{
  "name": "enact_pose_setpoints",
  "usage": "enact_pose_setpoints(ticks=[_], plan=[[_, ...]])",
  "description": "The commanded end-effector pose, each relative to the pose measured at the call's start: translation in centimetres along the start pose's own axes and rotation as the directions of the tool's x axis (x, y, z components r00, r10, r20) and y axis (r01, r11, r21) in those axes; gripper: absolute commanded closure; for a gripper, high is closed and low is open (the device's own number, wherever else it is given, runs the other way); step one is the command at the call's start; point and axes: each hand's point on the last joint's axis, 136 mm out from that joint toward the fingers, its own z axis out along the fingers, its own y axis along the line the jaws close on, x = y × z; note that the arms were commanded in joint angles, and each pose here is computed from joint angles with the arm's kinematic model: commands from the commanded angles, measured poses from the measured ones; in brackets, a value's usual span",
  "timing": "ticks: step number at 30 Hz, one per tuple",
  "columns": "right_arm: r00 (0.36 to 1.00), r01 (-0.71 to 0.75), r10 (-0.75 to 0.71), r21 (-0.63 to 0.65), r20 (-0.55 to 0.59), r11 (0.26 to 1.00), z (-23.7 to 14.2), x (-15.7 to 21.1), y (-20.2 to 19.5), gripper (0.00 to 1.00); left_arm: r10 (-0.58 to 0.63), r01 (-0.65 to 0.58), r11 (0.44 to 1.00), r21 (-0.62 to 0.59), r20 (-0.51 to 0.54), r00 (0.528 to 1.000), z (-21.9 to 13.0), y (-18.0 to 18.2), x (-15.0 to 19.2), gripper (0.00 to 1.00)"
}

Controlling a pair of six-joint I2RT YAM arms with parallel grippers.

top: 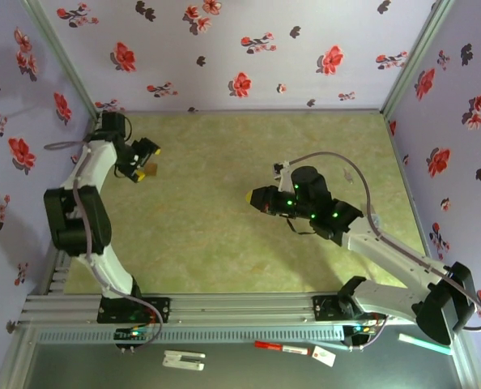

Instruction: Unlock with the key

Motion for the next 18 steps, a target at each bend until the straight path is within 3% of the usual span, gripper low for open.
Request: enact_pose_setpoints(ticks=[1,7,18], plan=[[1.000,0.024,-0.024,0.019,-0.008,1.000,0.4,0.4,-0.6,1.00,-0.069,0.067,0.993,-0.101,-0.018,0.997,1.5,1.1,-1.1,0.18],[1.000,0.010,-0.009,0.034,-0.026,0.999,1.1,0.8,-1.5,1.00,-0.160,0.152,0.962,-0.227,-0.020,0.987,5.0,3.3,-2.4,0.18],[0.999,-0.012,0.013,0.022,-0.050,1.000,2.6,0.9,-1.8,1.00,-0.214,0.210,0.939,-0.271,0.018,0.977,7.6,4.5,-3.9,0.22]])
